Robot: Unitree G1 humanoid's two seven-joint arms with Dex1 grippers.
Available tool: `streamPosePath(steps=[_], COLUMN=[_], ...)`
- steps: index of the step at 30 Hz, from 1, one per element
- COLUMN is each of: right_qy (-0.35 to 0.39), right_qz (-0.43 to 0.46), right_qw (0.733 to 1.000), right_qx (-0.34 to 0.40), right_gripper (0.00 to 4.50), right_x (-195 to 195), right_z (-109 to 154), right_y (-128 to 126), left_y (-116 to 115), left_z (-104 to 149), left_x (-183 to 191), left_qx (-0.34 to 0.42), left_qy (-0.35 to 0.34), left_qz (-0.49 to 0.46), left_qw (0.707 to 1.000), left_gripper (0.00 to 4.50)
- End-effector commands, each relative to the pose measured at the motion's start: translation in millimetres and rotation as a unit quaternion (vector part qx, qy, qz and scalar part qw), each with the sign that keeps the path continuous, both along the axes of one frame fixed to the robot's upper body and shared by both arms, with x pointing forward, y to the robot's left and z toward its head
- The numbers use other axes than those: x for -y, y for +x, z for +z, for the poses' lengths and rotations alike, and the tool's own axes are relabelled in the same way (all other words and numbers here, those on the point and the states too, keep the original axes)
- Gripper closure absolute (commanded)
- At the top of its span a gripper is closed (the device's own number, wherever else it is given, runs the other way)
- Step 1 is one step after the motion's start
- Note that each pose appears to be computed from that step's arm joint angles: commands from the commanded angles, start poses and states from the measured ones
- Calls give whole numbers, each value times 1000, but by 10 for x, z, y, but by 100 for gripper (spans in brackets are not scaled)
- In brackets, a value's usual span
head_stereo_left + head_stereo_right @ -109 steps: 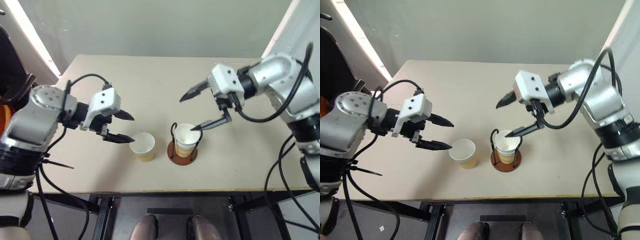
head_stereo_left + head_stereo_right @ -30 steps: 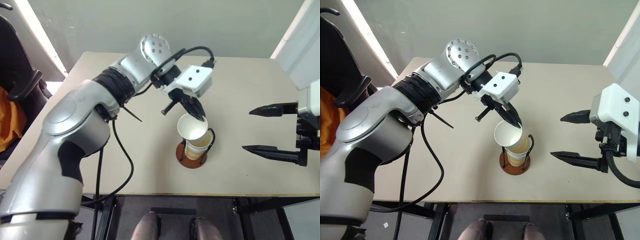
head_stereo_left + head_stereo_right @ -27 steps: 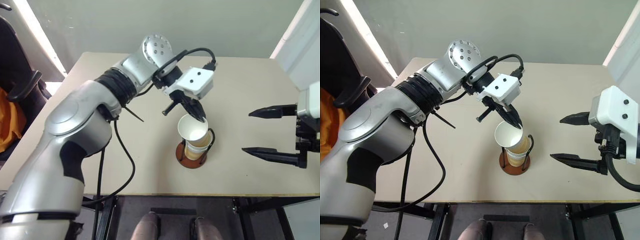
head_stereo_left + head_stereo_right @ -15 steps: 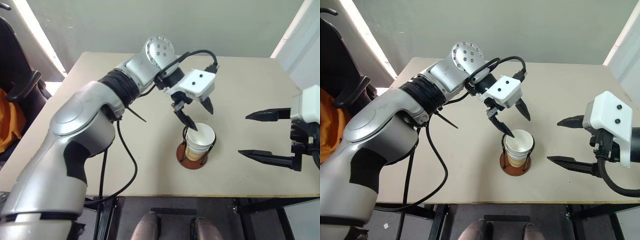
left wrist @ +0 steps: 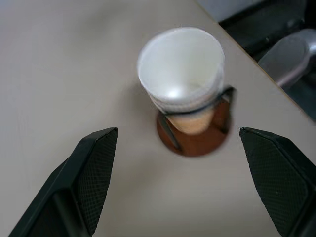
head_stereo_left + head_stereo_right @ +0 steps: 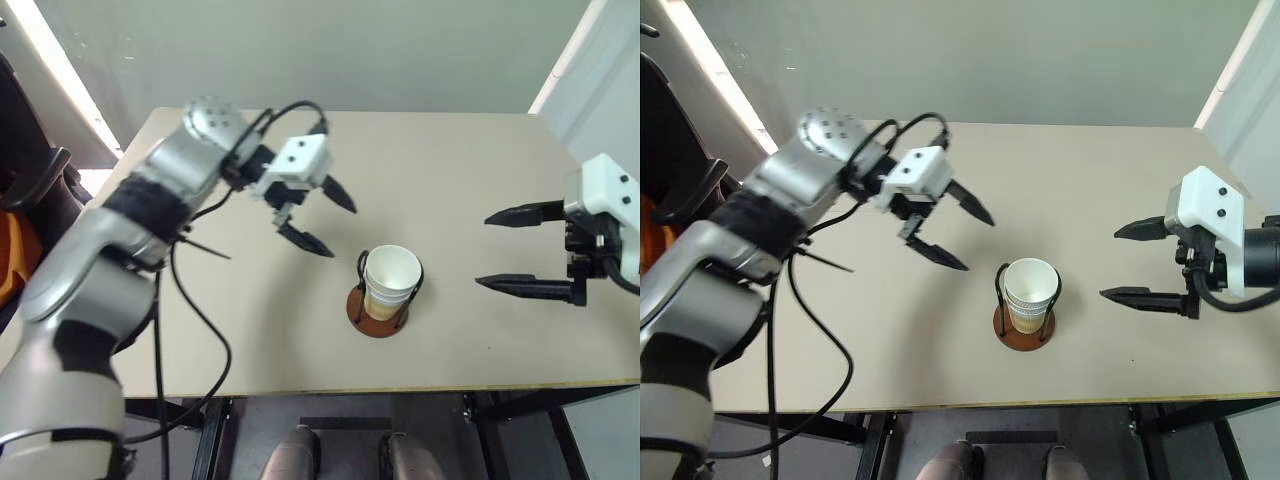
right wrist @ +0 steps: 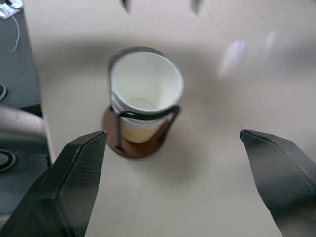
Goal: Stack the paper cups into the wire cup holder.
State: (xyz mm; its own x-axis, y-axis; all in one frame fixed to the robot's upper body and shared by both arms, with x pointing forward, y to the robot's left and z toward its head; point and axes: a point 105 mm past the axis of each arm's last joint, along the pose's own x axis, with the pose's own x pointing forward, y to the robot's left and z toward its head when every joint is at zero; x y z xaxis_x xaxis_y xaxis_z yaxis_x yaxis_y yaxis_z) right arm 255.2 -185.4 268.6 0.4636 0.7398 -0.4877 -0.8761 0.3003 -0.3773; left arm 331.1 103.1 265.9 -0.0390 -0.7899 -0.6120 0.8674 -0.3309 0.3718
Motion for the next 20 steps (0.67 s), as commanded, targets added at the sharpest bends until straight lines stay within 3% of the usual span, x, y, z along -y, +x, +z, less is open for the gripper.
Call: streamPosePath(steps=[1,6,11,15,20], right_qy=[-10,-21,-26,-49,-45], right_qz=[27,55,72,90,106], right_qw=[1000,998,997,994,993], right_qx=[8,1,-2,-31,-22], right_gripper=[0,0,0,0,0], right_x=[23,-9,-39,-16,-91], right_z=[50,2,-24,-202,-165], right_y=[90,281,428,464,544], left_y=[-149,-302,-444,-590,-612], left_z=[114,-20,-221,-337,-348], left_x=[-200,-633,-1080,-1236,-1318], left_qx=[0,-20,-35,-36,-16], left_qy=[-27,-53,-79,-90,-104], left_qz=[61,199,346,407,443], left_qw=[998,978,934,908,890], left_gripper=[27,27,27,27,27])
